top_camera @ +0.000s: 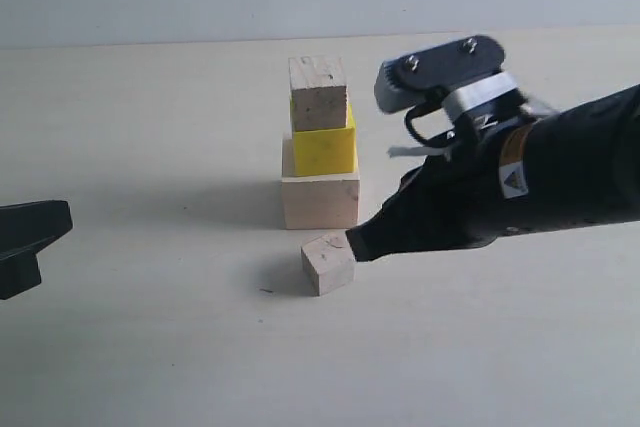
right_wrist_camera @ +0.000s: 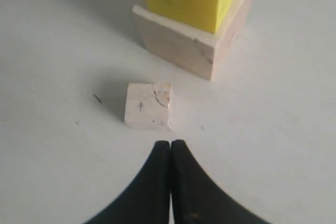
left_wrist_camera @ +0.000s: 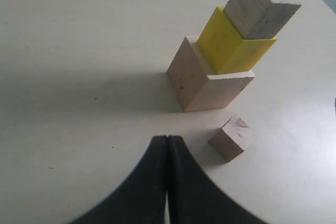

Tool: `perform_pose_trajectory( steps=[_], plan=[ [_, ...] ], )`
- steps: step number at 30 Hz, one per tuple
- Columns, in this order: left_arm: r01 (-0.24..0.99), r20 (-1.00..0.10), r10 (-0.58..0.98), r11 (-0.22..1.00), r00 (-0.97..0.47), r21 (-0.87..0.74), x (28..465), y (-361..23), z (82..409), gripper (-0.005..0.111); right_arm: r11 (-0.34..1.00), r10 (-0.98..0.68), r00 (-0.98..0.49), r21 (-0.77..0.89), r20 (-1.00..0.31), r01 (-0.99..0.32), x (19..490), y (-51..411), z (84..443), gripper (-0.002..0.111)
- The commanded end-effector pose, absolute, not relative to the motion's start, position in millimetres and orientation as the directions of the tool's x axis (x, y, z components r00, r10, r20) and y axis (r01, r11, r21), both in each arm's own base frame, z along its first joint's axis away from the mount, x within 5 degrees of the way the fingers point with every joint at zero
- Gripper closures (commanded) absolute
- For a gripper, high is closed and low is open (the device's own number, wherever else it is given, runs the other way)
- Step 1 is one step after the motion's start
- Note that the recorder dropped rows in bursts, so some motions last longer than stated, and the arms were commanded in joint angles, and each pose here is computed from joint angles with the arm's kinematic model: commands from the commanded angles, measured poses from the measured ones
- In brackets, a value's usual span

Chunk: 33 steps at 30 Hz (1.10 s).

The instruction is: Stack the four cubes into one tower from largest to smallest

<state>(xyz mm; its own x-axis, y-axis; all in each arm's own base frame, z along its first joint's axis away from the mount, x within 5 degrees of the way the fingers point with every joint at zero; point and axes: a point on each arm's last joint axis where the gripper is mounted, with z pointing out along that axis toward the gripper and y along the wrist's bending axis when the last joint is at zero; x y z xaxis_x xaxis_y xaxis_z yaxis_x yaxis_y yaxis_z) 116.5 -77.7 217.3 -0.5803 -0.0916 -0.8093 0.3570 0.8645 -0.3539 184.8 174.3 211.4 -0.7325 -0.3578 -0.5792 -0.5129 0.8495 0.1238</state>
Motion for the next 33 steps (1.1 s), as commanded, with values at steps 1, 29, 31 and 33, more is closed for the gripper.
perform_pose_trajectory(
  steps=[1, 29, 31, 33],
  plan=[
    [0.352, -0.809, -0.105, 0.862, -0.579, -0.364, 116.0, -77.3, 217.3, 0.107, 0.837, -0.38, -0.744, 0.139, -0.55, -0.529, 186.7, 190.7, 190.8, 0.108],
    [0.352, -0.806, -0.102, 0.863, -0.583, -0.363, 115.6, -77.3, 216.8, 0.107, 0.79, -0.482, -0.714, 0.101, -0.508, -0.605, 192.4, 225.8, 164.8, 0.036],
    [0.352, -0.806, -0.102, 0.863, -0.583, -0.363, 115.6, -77.3, 216.8, 0.107, 0.805, -0.466, -0.737, 0.111, -0.49, -0.583, 192.9, 226.3, 159.4, 0.037],
    [0.352, -0.806, -0.102, 0.863, -0.583, -0.363, 115.6, -77.3, 216.8, 0.107, 0.813, -0.453, -0.748, 0.12, -0.484, -0.57, 193.9, 227.7, 154.8, 0.037]
  ],
)
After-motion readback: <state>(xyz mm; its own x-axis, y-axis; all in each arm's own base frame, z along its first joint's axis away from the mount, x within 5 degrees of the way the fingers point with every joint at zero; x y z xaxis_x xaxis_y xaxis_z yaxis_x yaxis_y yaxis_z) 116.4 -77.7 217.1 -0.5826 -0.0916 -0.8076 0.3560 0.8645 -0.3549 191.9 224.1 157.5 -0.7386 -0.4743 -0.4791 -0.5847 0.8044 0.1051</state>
